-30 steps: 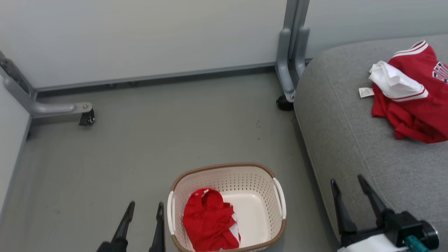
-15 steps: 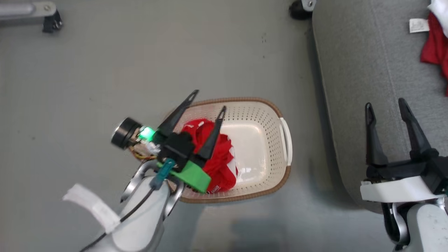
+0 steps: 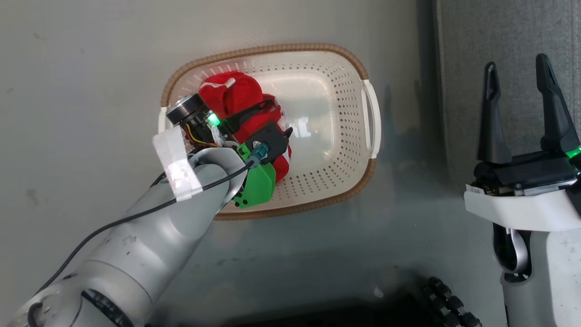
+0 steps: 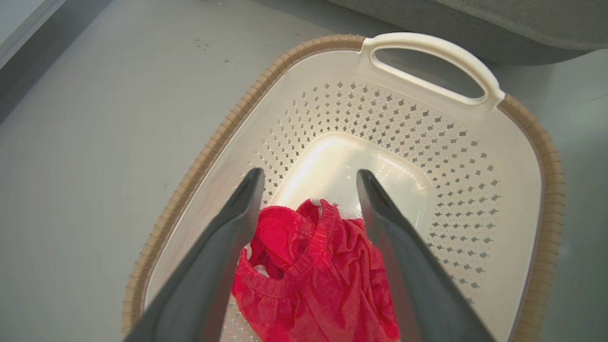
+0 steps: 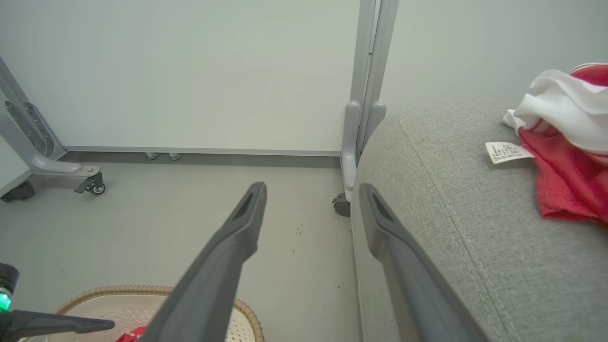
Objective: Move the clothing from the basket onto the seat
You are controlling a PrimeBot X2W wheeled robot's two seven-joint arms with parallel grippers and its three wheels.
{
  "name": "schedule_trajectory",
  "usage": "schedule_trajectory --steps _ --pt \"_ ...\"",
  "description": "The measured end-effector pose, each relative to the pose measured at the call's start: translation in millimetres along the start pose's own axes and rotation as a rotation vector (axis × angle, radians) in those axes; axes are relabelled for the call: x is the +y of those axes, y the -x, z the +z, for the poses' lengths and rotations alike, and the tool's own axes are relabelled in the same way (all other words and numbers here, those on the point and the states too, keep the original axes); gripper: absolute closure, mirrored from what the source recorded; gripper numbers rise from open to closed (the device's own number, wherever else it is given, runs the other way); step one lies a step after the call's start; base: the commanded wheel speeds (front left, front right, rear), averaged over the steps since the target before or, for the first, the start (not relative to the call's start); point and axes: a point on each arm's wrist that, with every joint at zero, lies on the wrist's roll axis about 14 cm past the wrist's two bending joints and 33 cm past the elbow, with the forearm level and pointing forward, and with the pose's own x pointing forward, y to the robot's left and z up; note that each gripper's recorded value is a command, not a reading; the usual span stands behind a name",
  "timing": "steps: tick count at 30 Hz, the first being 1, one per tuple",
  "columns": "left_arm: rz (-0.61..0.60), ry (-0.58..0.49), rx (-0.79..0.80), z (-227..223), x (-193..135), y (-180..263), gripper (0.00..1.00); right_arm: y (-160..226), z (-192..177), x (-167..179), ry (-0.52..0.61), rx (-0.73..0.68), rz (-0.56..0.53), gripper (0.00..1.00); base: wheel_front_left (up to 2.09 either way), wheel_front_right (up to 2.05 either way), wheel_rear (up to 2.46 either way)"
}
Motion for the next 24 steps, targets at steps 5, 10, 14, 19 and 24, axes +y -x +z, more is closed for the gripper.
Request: schedule_trajectory --steps 5,10,14,19,24 --pt "-0.094 0.006 0.131 -44.3 -13.3 -28.2 0.00 -6.1 -25.4 -0.1 -0.003 0.042 0.001 0.00 0.00 0.00 0.00" --pt "-0.141 -0.005 0.231 -71.9 -16.9 -50.5 0.00 -2.2 -38.7 -10.3 -0.005 0.076 -0.024 0.00 0.00 0.00 0.00" --pt "-0.162 -0.036 0.304 -93.1 -14.6 -64.2 0.00 -0.8 -41.6 -22.4 0.012 0.084 -0.052 0.00 0.00 0.00 0.00" --pt "-0.179 -0.033 0.392 -123.1 -16.8 -72.0 0.00 3.8 -47.8 -29.1 0.026 0.108 -0.066 0.00 0.00 0.00 0.00" --pt "-0.177 -0.059 0.392 -132.6 -9.9 -82.3 0.00 7.5 -54.4 -32.8 0.036 0.130 -0.074 0.00 0.00 0.00 0.00"
